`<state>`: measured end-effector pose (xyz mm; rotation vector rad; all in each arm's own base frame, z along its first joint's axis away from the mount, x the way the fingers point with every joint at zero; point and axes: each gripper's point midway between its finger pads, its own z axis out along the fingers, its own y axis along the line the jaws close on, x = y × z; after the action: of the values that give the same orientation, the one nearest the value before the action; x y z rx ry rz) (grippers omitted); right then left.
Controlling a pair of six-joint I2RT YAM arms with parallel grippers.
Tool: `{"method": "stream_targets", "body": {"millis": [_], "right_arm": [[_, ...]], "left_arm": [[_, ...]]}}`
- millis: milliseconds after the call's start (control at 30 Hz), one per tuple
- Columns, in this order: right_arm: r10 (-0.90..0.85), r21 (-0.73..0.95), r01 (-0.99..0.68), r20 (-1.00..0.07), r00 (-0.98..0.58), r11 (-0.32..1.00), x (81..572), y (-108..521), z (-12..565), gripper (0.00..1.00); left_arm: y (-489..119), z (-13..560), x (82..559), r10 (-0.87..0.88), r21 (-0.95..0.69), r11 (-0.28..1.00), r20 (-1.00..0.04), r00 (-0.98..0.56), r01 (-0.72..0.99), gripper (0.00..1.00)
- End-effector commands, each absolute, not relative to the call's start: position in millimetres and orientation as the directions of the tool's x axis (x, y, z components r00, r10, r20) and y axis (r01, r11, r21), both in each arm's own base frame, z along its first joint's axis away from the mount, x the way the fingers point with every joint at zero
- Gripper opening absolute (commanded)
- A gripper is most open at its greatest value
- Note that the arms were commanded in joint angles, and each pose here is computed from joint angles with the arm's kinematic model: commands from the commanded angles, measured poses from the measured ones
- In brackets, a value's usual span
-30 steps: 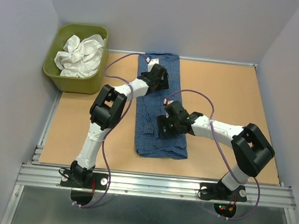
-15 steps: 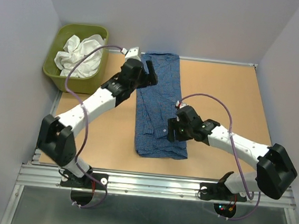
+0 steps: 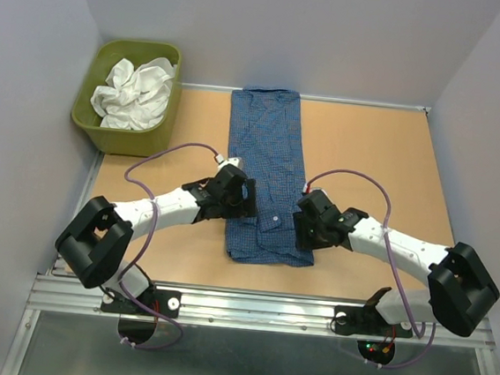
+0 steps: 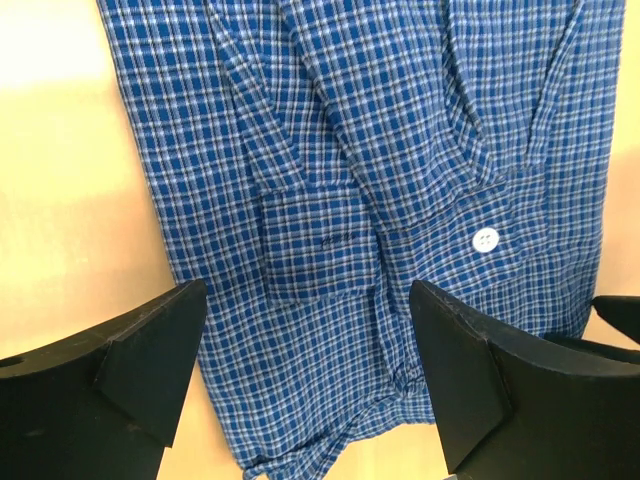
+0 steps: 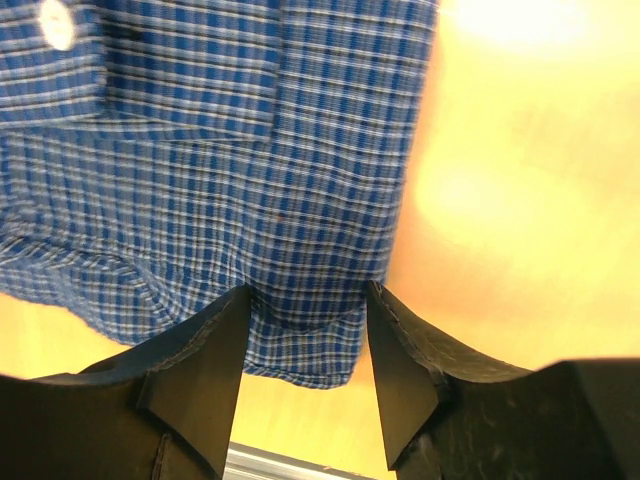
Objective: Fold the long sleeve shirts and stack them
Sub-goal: Fold the shirt
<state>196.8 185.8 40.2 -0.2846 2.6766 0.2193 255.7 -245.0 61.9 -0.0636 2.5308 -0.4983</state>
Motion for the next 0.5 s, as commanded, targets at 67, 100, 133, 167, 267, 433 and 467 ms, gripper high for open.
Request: {"method": "stream_targets", "body": {"millis": [67,100,133,167,267,433,467], "right_arm": [[-0.130,-0.030,-0.129,-0.421,-0.898,0.991,196.2,152.5,37.9,0.55],[-0.127,-0.034,-0.124,-0.423,-0.897,0.992,196.3,151.5,37.9,0.55],[-0.120,-0.037,-0.115,-0.428,-0.896,0.993,197.3,150.2,38.7,0.55],[-0.114,-0.047,-0.104,-0.437,-0.892,0.993,198.6,147.7,39.9,0.55],[-0.092,-0.045,-0.080,-0.456,-0.885,0.996,201.0,146.4,45.5,0.53],[-0.113,0.008,-0.129,-0.429,-0.896,0.992,199.1,161.2,50.2,0.52],[-0.111,0.023,-0.134,-0.434,-0.894,0.991,199.3,164.0,53.5,0.52]], "left_arm": [[-254.2,59.3,263.5,-0.188,-0.404,0.914,-0.516,-0.835,0.044,0.94],[-253.6,56.7,263.5,-0.188,-0.400,0.916,-0.512,-0.838,0.039,0.94],[-253.9,54.9,263.1,-0.186,-0.399,0.916,-0.510,-0.840,0.039,0.94],[-253.6,53.9,263.1,-0.186,-0.398,0.917,-0.508,-0.841,0.037,0.94],[-254.3,51.0,263.2,-0.180,-0.393,0.919,-0.507,-0.843,0.040,0.94],[-252.3,47.0,261.6,-0.171,-0.382,0.923,-0.499,-0.849,0.038,0.94],[-251.8,48.6,261.5,-0.172,-0.381,0.924,-0.500,-0.849,0.038,0.94]]}}
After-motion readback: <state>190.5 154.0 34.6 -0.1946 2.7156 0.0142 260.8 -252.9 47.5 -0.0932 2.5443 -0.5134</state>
